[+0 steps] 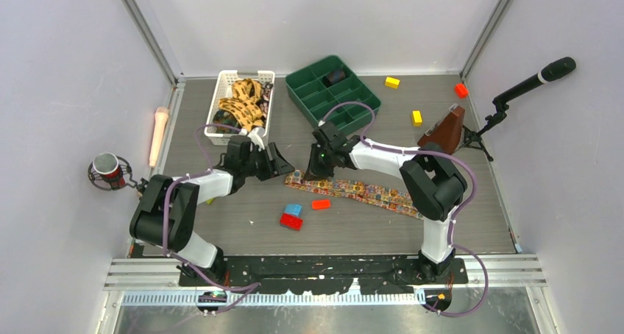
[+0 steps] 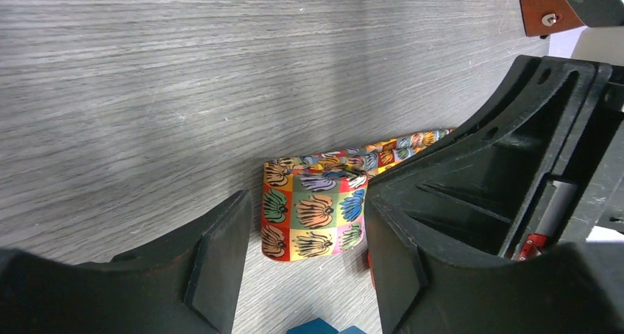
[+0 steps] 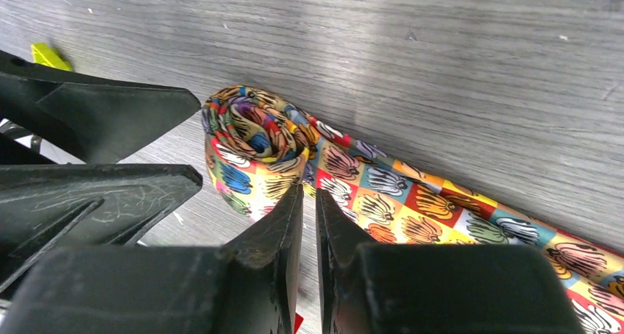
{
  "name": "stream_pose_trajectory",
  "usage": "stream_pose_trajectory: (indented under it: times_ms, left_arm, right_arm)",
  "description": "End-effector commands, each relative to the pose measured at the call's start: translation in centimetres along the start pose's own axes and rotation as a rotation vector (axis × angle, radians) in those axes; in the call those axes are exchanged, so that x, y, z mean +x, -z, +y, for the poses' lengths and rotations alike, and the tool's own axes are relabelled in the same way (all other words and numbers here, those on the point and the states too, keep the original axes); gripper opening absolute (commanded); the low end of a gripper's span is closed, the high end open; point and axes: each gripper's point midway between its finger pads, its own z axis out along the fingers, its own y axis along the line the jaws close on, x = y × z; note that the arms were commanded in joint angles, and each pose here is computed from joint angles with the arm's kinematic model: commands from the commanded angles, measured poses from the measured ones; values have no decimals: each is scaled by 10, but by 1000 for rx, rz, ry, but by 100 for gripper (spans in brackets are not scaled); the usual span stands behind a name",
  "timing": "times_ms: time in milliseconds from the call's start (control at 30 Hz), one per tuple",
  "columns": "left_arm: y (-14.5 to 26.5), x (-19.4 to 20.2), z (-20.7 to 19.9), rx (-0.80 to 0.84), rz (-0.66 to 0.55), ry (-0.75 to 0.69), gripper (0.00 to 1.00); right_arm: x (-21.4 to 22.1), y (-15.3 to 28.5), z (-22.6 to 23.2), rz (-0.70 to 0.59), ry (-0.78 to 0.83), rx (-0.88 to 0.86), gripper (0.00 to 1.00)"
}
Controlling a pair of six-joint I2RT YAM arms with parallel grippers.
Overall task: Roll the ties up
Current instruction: Roll the tie at the center of the board.
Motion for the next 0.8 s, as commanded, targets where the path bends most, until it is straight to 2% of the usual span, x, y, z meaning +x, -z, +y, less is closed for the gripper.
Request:
stream_pose_trajectory:
  times_ms: [0, 200, 300, 500, 633, 767]
  left_arm:
    - [-3, -1, -11, 57, -9, -36, 60]
    - [-1, -1, -7, 38, -22, -37, 60]
    - [2, -5, -6, 17, -47, -34, 60]
    - [17, -21, -7, -23, -157, -31, 60]
    - [26, -27, -11, -30, -197, -42, 61]
    - [27, -24, -8, -42, -187, -51, 61]
  right_arm:
    - [-9, 3, 5, -26, 17, 9, 18]
    - [-16, 12, 5, -70, 29, 22, 18]
    - [-24, 25, 20, -117, 45, -38, 17]
    - [-21, 32, 62, -89, 48, -241, 17]
    - [-19, 28, 71, -73, 44, -271, 17]
    - [-17, 16, 66, -49, 28, -251, 17]
